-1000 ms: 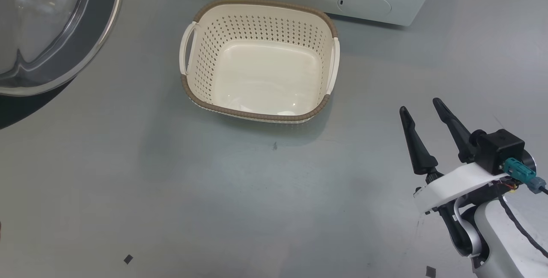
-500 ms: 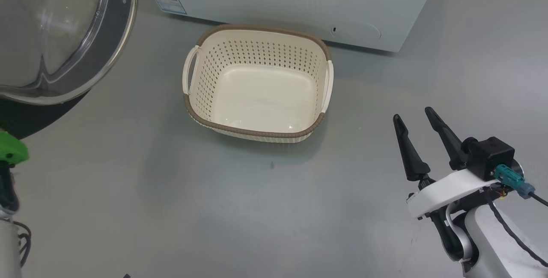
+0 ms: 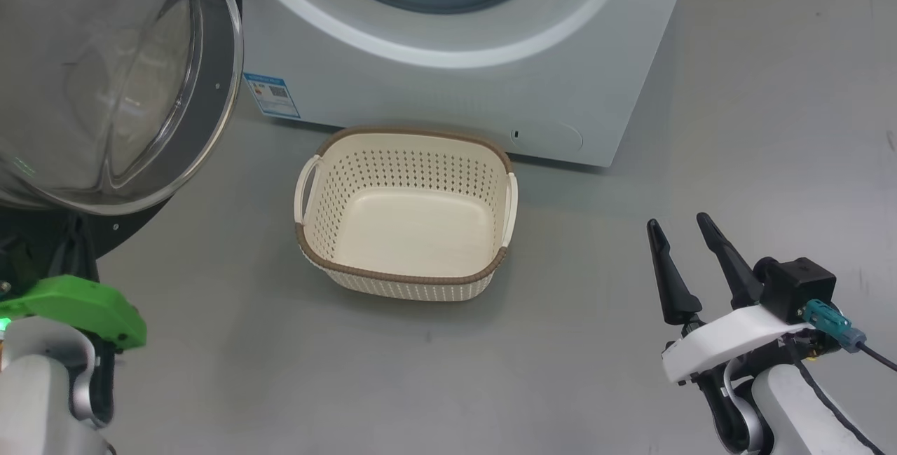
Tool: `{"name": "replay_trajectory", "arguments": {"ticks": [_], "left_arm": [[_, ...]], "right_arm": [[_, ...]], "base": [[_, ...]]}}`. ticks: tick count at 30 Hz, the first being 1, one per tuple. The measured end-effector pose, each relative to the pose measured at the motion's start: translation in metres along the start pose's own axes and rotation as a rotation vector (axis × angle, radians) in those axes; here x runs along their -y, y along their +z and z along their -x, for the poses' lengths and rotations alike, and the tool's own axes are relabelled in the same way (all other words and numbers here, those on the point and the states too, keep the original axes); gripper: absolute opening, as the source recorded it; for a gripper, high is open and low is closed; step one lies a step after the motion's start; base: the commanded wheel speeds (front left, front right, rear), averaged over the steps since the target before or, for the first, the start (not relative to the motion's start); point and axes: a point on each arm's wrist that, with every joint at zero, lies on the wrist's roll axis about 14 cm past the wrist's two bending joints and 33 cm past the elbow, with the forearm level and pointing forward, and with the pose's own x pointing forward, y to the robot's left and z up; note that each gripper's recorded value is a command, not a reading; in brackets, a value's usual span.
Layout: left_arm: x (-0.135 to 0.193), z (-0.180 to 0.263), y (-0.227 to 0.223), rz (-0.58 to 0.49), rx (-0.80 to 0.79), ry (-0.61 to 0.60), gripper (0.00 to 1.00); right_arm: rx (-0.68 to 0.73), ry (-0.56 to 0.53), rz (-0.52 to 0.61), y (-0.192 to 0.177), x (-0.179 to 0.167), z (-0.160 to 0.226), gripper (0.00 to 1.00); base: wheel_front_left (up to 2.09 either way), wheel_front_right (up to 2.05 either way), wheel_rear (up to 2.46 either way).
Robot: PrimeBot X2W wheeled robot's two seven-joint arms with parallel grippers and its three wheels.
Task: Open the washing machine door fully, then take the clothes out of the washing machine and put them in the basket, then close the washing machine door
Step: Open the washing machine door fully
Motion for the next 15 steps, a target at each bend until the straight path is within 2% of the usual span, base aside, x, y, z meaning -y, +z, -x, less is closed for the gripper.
{"name": "replay_trajectory", "arguments": {"ticks": [15], "left_arm": [[0.070, 0.049, -0.014, 0.044, 0.034, -0.235, 0.00]], "right_arm": [[0.115, -0.100, 0.015, 0.034, 0.007, 0.057, 1.00]], "base": [[0.00, 0.00, 0.00]]}}
